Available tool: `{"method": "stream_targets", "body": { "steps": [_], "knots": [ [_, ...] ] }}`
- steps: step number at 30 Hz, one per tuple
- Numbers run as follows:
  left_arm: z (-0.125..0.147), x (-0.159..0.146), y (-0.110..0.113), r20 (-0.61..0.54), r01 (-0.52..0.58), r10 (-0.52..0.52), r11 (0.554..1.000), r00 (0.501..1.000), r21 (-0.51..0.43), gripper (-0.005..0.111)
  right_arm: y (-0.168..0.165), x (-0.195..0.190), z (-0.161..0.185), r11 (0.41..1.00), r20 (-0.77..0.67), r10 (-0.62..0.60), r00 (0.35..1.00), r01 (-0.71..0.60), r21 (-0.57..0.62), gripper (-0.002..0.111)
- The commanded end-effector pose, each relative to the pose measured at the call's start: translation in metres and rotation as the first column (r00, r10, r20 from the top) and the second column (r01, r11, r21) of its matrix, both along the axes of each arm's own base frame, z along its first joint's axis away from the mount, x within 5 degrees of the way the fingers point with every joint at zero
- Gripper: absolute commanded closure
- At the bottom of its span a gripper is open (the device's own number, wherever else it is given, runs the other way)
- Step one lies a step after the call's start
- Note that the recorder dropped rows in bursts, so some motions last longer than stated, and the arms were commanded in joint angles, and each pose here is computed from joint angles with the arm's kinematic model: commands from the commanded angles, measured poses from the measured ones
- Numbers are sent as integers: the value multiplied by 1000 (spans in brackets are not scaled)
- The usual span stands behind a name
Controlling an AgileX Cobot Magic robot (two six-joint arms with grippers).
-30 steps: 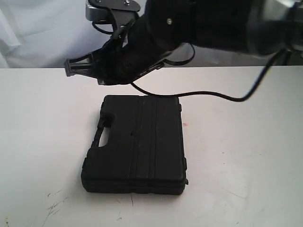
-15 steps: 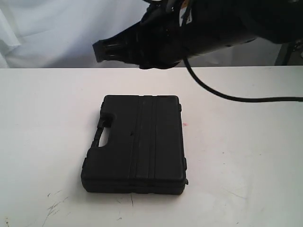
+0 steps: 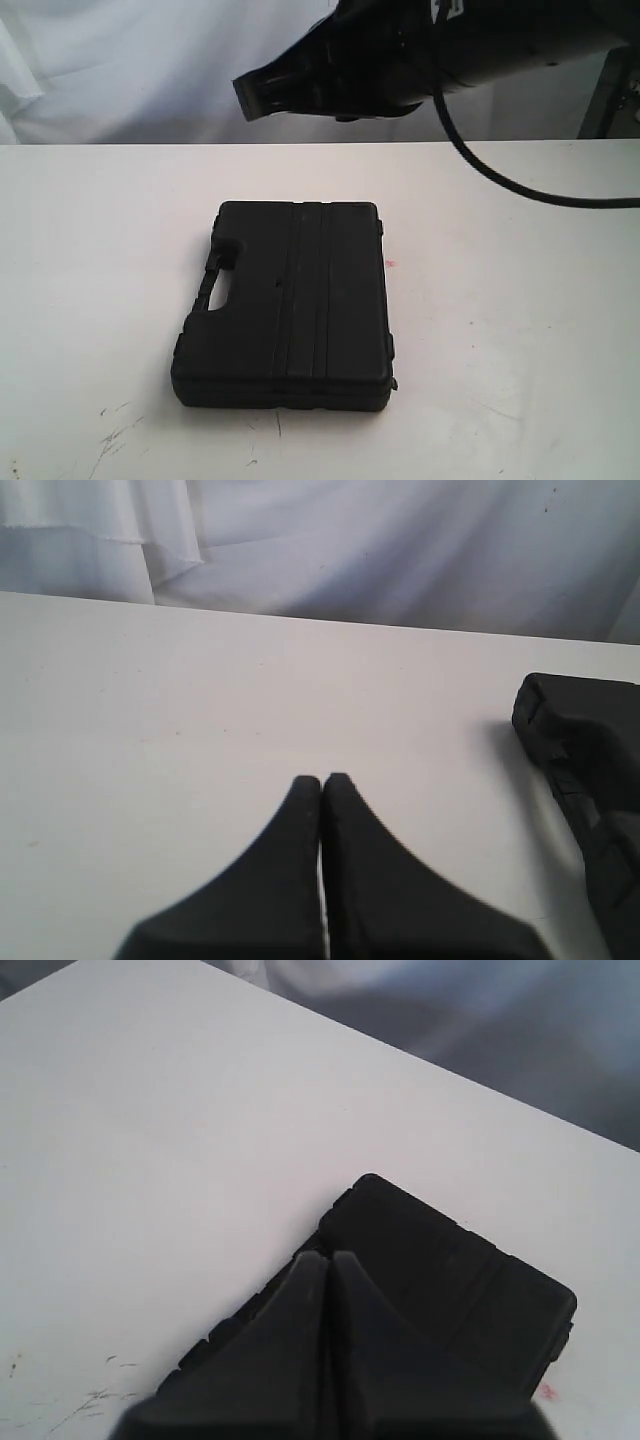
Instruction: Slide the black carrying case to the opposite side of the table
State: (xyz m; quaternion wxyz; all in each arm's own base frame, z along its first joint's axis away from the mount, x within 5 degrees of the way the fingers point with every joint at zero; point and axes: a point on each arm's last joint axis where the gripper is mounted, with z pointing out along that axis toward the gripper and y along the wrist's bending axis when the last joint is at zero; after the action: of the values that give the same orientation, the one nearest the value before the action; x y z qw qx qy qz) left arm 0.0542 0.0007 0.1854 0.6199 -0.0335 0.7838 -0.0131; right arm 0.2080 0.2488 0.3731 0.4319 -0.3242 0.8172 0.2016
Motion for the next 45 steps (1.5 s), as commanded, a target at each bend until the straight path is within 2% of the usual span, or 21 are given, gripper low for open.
{"method": "stream_targets", "body": {
  "steps": [1, 7, 15, 20, 27, 35, 40, 45],
  "knots": [
    [-1, 0, 0, 7, -2, 2, 1000, 1000, -3, 107, -13, 1, 4, 999, 6, -31, 1000, 31, -16, 108],
    [-1, 0, 0, 7, -2, 2, 1000, 1000, -3, 107, -42, 4, -4, 995, 3, -101, 995, 101, 1, 108],
    [-1, 0, 0, 7, -2, 2, 1000, 1000, -3, 107, -103, -13, -22, 973, -1, -227, 974, 227, 53, 108],
    [-1, 0, 0, 7, -2, 2, 1000, 1000, -3, 107, -158, -37, -33, 927, 30, -368, 929, 365, 91, 108],
    [-1, 0, 0, 7, -2, 2, 1000, 1000, -3, 107, -208, -82, -46, 846, 96, -522, 847, 500, 186, 108],
    [-1, 0, 0, 7, -2, 2, 1000, 1000, -3, 107, -236, -132, -72, 770, 179, -628, 758, 571, 286, 108],
    [-1, 0, 0, 7, -2, 2, 1000, 1000, -3, 107, -243, -148, -93, 748, 231, -658, 716, 590, 303, 108],
    [-1, 0, 0, 7, -2, 2, 1000, 1000, -3, 107, -244, -153, -104, 758, 262, -651, 712, 587, 286, 108]
  ]
}}
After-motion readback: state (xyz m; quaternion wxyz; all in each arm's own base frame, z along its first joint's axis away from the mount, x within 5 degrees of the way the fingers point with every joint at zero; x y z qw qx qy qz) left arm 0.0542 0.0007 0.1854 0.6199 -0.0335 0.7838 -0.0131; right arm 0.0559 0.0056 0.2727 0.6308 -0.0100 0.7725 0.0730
